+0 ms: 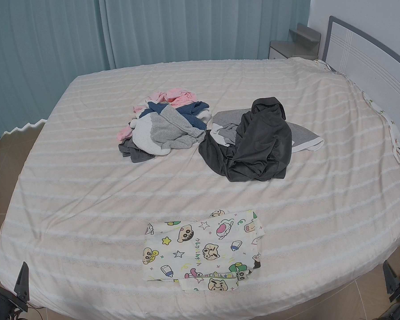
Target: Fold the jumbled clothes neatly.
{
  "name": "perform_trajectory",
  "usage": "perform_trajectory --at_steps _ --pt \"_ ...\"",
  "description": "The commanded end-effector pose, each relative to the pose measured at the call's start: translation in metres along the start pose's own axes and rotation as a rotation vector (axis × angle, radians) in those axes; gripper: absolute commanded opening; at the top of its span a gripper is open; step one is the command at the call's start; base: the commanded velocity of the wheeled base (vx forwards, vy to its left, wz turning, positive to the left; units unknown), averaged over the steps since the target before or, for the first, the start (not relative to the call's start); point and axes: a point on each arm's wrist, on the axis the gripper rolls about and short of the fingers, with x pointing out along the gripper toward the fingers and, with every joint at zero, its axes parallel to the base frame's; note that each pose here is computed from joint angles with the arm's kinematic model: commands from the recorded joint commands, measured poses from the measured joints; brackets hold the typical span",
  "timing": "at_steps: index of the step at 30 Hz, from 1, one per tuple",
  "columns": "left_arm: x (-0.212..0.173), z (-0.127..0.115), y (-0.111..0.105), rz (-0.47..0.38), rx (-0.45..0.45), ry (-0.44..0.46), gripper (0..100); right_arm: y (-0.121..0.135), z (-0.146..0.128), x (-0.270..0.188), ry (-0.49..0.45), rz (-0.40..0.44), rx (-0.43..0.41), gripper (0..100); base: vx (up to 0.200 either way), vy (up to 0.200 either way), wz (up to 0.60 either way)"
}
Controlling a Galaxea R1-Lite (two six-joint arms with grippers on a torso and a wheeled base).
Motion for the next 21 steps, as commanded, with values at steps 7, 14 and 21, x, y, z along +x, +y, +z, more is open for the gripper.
perform_trajectory --at_steps 7,14,21 --pt "-0.007 -0.012 0.0 0.168 -0.027 -0.013 100 0.003 -0.013 -0.009 -0.094 0.053 -0.171 100 0.0 0.0 0.0" --pt "-0.012 -0.017 -0.006 -0.166 -0.047 -0.031 100 0.005 -0.02 -0.012 -0.075 0.112 -0.124 100 0.0 0.0 0.0" --pt "-0.012 -0.018 -0.006 -0.162 0.026 -0.033 100 0.004 -0.02 -0.012 -0.075 0.093 -0.117 100 0.0 0.0 0.0"
